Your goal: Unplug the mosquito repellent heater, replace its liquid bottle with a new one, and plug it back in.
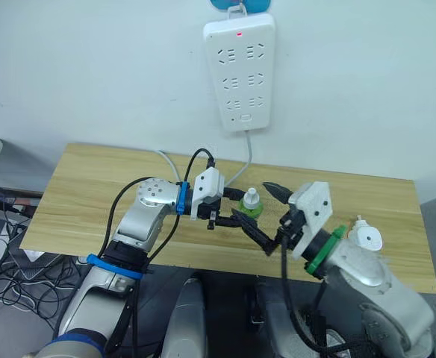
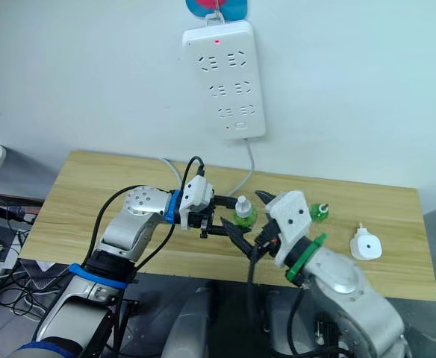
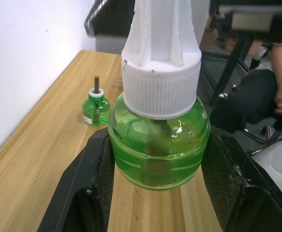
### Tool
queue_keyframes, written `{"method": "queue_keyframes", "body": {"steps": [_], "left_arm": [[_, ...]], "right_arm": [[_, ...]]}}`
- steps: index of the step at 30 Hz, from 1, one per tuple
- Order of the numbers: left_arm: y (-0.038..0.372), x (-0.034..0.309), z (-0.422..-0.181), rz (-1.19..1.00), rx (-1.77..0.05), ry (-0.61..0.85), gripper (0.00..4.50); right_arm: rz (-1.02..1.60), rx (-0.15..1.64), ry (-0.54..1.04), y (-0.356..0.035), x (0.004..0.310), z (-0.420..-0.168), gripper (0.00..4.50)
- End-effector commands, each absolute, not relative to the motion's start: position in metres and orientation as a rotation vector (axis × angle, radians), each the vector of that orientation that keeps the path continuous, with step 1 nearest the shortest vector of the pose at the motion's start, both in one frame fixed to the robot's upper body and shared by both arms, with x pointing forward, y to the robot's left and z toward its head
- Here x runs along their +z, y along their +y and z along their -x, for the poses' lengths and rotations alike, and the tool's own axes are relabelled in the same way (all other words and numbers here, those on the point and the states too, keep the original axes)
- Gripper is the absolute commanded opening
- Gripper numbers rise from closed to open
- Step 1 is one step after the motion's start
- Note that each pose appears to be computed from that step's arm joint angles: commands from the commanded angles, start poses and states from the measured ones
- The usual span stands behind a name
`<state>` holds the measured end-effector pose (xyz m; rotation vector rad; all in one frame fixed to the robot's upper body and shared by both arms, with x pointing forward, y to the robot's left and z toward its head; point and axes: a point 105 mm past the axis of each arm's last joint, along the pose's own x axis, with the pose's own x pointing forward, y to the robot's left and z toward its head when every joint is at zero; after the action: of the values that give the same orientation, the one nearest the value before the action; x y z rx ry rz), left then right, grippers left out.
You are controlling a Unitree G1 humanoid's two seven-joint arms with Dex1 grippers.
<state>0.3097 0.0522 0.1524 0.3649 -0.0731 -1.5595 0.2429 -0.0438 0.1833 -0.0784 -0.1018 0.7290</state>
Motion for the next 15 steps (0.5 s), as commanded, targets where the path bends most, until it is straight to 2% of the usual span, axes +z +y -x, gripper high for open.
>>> {"method": "queue_keyframes", "body": {"steps": [1, 6, 9, 15], "left_arm": [[0.044, 0.168, -0.308, -0.357, -1.569, -0.139, 2.20], [0.045, 0.165, -0.307, -0.361, -1.576, -0.129, 2.20], [0.046, 0.164, -0.305, -0.359, -1.585, -0.124, 2.20], [0.050, 0.159, -0.303, -0.377, -1.594, -0.110, 2.20]], "right_arm": [[0.070, 0.695, -0.127, -0.043, 0.185, -0.242, 4.49], [0.065, 0.659, -0.138, -0.051, 0.186, -0.250, 4.49], [0.044, 0.650, -0.141, -0.053, 0.187, -0.253, 3.98], [-0.011, 0.680, -0.149, -0.046, 0.189, -0.248, 1.95]]}}
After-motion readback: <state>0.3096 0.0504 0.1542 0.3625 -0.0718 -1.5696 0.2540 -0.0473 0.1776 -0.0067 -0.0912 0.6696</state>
